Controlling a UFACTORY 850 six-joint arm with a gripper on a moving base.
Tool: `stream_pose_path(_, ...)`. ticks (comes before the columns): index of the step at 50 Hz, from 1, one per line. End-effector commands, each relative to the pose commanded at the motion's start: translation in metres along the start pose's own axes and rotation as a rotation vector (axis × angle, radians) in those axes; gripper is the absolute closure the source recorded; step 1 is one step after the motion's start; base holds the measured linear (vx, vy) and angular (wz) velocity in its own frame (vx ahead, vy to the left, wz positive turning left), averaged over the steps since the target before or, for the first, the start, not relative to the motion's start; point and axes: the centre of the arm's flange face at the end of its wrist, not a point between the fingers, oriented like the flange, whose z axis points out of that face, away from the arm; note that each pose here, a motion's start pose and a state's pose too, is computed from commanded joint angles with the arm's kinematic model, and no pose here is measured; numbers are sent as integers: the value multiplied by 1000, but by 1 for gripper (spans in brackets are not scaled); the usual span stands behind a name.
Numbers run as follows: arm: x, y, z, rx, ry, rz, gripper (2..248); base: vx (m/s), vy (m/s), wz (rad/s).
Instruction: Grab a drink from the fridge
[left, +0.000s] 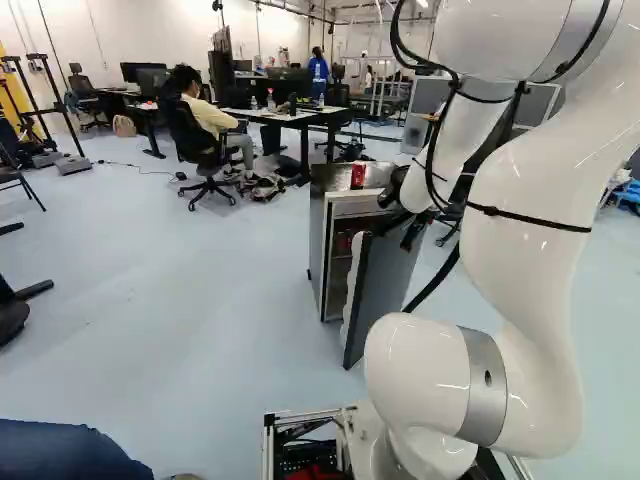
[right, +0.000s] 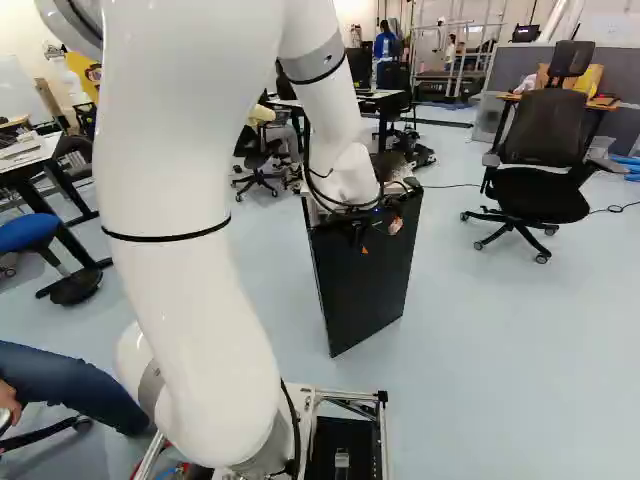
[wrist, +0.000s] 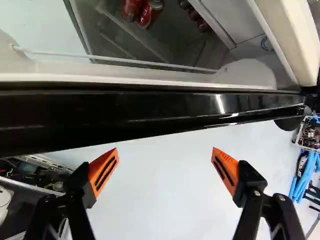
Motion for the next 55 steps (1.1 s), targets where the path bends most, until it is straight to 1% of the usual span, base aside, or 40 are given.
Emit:
stream_pose_path(13, 9, -1, 1, 1, 8, -11, 3, 0, 0, 0)
stream_pose_path(32, 21, -4, 3, 5, 20, -12, 3, 0, 0, 0)
stream_pose_path(55, 37, -7, 4, 11, 34, 5, 3, 0, 0, 0)
